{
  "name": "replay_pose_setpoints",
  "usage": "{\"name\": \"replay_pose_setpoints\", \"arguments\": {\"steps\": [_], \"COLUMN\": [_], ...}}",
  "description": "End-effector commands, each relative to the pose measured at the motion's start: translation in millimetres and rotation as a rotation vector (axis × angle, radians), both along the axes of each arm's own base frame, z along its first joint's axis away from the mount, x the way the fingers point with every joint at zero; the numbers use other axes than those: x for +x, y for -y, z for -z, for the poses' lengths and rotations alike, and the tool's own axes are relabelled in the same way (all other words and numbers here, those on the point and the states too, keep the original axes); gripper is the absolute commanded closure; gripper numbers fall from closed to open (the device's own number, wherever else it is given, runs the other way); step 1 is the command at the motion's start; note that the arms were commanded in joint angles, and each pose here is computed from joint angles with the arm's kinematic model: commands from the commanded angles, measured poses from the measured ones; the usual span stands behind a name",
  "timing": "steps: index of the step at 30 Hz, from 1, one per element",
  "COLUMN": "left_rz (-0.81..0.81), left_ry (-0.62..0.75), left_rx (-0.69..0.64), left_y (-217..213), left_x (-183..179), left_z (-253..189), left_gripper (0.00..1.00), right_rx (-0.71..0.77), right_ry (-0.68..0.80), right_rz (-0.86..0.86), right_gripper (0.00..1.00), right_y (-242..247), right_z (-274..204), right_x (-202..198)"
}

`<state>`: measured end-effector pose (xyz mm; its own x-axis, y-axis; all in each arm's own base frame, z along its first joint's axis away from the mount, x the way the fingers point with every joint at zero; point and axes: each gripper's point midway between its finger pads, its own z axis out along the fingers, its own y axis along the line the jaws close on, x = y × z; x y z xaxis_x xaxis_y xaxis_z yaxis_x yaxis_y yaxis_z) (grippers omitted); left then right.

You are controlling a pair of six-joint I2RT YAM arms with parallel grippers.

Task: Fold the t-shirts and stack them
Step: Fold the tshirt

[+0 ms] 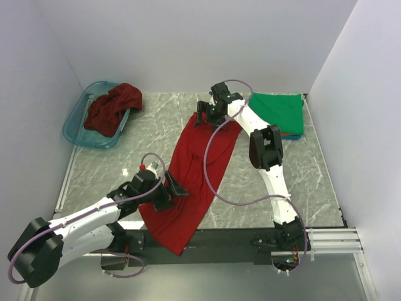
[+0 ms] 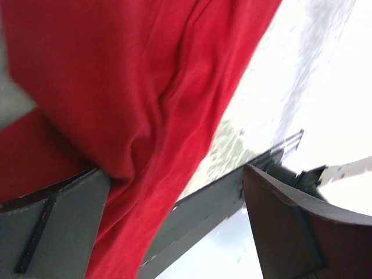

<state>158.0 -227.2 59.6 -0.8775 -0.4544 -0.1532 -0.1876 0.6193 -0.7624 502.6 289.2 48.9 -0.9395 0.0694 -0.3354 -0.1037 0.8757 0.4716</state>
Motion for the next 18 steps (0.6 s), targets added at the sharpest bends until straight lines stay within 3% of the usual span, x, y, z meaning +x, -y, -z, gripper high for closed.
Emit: {"name": "replay_pose_setpoints", "arguments": {"steps": [1, 5, 7, 9, 10, 11, 12, 18], "left_rz": [-0.046, -0.055, -0.038, 0.002, 0.013, 0.026, 0.03, 0.066], "left_ry": [0.088, 0.141, 0.133, 0.136, 0.131, 0.12, 0.113, 0.031], "left_rx": [0.067, 0.143, 0.165, 0.176, 0.182, 0.203, 0.215, 0.324], "left_y": [-4, -12, -13, -12, -12, -14, -16, -31], "left_x": [22, 32, 30, 27, 26, 23, 22, 7], "left_z": [-29, -47, -44, -44, -43, -39, -38, -4], "left_gripper": [0.0, 0.01, 0.01, 0.01, 0.01, 0.01, 0.01, 0.01], "right_rx": [-0.081, -0.105, -0.095, -0.085, -0.118, -0.104, -0.115, -0.07], "right_ry": [0.12, 0.239, 0.231, 0.305, 0.25, 0.272, 0.235, 0.214], "right_rz": [-0.025, 0.003, -0.012, 0.015, 0.017, 0.038, 0.039, 0.059], "right_gripper": [0.0, 0.0, 0.0, 0.0, 0.0, 0.0, 0.0, 0.0], "right_y": [16, 30, 26, 27, 32, 28, 29, 11], "right_z": [-64, -125, -121, -146, -120, -132, -109, -91], "right_x": [-6, -18, -36, -48, -67, -81, -97, -155]}}
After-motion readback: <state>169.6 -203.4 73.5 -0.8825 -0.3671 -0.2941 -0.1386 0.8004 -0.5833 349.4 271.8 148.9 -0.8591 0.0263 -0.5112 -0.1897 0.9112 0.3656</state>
